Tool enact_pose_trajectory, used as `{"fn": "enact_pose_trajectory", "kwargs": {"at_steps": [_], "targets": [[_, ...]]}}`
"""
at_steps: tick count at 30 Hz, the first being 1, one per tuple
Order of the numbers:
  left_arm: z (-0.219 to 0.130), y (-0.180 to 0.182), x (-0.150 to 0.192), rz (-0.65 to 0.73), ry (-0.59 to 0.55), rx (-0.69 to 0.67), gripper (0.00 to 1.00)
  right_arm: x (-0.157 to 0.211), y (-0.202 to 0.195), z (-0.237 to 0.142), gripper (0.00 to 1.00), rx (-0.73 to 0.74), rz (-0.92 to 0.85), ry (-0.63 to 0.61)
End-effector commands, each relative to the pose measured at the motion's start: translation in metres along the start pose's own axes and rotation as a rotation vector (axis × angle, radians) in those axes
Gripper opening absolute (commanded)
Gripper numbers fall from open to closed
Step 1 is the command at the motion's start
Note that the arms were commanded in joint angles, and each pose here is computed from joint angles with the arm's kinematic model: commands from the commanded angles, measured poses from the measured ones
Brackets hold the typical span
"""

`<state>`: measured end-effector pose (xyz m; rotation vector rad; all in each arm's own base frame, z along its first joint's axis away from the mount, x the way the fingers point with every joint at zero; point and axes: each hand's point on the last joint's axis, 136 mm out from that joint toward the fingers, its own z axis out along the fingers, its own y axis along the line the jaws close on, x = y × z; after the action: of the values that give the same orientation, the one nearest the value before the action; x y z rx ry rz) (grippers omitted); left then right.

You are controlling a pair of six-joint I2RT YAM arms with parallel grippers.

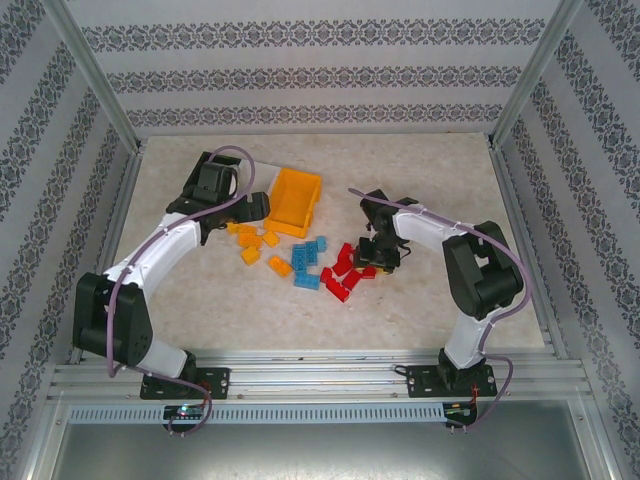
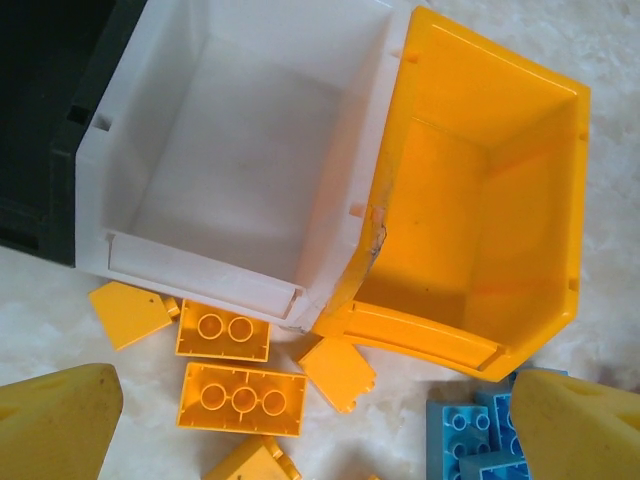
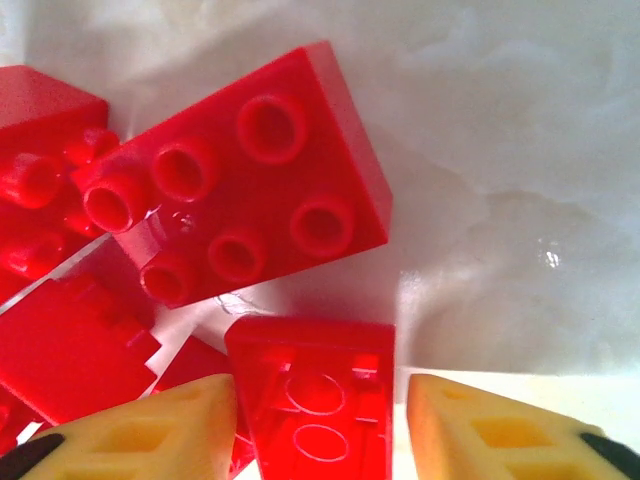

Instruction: Sort the legos into containers by color

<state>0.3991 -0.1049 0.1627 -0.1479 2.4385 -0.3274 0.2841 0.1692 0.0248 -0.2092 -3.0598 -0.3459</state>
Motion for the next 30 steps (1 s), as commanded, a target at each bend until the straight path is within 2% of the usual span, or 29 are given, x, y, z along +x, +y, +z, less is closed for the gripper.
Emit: {"fn": "enact_pose_trajectory", "kwargs": {"at_steps": [1,4,7,13,16,21,26,30], "targets": [[0.001,-0.011,0.001,0.003,0.037,0.018,1.0,-0.004,-0.007,0.004,0.42,0.034,0.03,-0.007],[0.005,-0.016,0.0,0.009,0.044,0.025,1.0,-0.006,-0.011,0.001,0.33,0.035,0.035,-0.016],[0.011,-0.018,0.0,0.005,0.054,0.026,1.0,-0.007,-0.017,-0.004,0.29,0.042,0.035,-0.028],[0.018,-0.019,-0.005,-0.002,0.063,0.017,1.0,-0.018,-0.008,-0.045,0.28,0.0,0.022,-0.104],[0.02,-0.018,-0.011,-0.004,0.054,0.002,1.0,-0.033,0.026,-0.079,0.29,-0.108,-0.018,-0.162],[0.022,-0.011,-0.013,-0.024,0.066,-0.029,1.0,-0.064,0.112,-0.119,0.3,-0.369,-0.113,-0.219],[0.017,-0.002,-0.019,-0.08,0.049,-0.019,1.0,-0.089,0.179,-0.115,0.3,-0.467,-0.183,-0.194],[0.017,0.005,-0.022,-0.112,0.051,-0.017,1.0,-0.108,0.206,-0.098,0.3,-0.463,-0.204,-0.18]]}}
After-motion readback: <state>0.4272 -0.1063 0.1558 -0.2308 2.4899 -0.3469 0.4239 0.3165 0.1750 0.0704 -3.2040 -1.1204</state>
